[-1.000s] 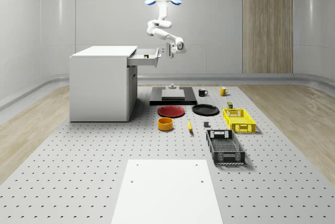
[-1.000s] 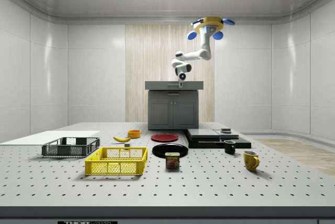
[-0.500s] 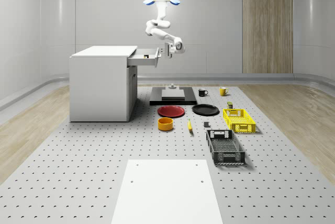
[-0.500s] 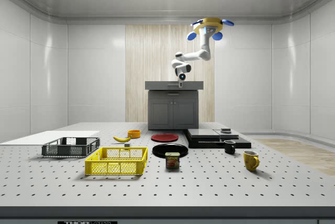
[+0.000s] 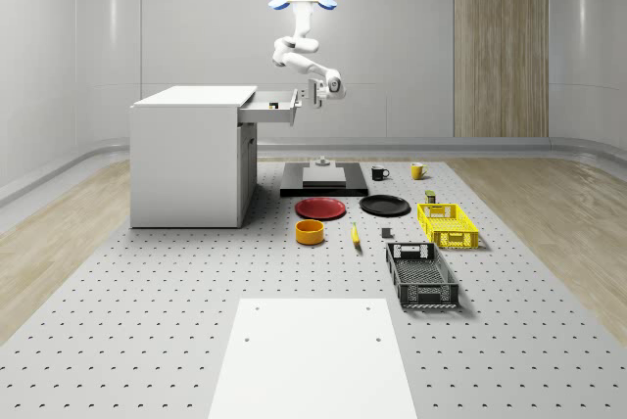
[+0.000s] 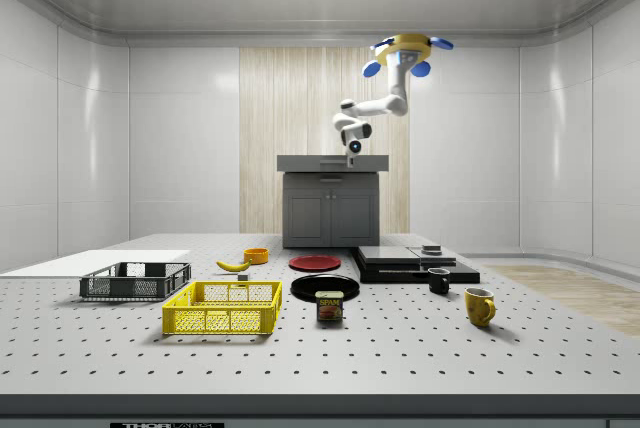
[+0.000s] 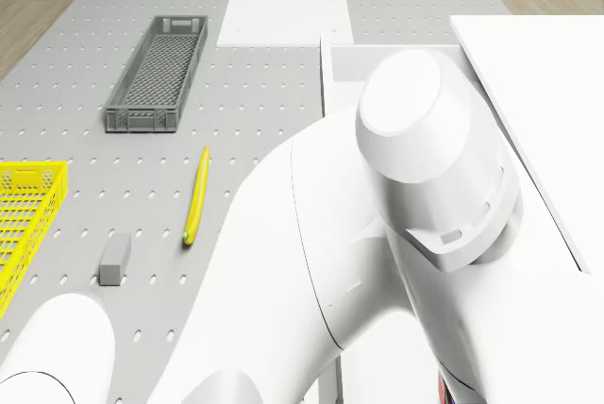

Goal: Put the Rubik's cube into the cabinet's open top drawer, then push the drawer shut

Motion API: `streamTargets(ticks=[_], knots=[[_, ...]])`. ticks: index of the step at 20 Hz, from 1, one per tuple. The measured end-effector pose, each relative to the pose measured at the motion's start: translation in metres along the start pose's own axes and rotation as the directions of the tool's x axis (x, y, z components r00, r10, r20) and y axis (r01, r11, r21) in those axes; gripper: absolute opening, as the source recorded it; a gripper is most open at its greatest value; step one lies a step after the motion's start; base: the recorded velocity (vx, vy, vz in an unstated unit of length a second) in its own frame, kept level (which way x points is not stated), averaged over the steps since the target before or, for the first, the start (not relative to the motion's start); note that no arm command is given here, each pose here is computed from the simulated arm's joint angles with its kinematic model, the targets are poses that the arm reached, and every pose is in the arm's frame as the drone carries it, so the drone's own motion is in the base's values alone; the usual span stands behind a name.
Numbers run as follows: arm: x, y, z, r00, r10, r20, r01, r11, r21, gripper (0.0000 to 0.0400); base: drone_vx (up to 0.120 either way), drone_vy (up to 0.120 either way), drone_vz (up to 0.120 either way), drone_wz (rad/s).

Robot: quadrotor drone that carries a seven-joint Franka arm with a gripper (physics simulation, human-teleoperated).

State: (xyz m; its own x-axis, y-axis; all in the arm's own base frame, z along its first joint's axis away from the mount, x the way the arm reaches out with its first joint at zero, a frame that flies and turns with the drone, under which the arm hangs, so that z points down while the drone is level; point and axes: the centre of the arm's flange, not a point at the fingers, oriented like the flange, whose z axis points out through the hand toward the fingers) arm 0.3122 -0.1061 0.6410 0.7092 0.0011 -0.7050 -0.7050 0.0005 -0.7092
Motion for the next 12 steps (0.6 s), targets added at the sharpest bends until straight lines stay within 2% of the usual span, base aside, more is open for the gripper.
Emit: streamTargets(ticks=[5,10,12], knots=[[-0.001,-0.001,0.0,1.0,0.0,0.0,0.0,1.0,0.0,0.0105,0.0,0.0,0.0,0.0],[-0.01,-0.01,0.0,1.0,0.0,0.0,0.0,1.0,0.0,0.0105,0.0,0.0,0.0,0.0],[-0.013,-0.013,0.0,1.0,0.0,0.0,0.0,1.0,0.0,0.0105,0.0,0.0,-0.12,0.0]])
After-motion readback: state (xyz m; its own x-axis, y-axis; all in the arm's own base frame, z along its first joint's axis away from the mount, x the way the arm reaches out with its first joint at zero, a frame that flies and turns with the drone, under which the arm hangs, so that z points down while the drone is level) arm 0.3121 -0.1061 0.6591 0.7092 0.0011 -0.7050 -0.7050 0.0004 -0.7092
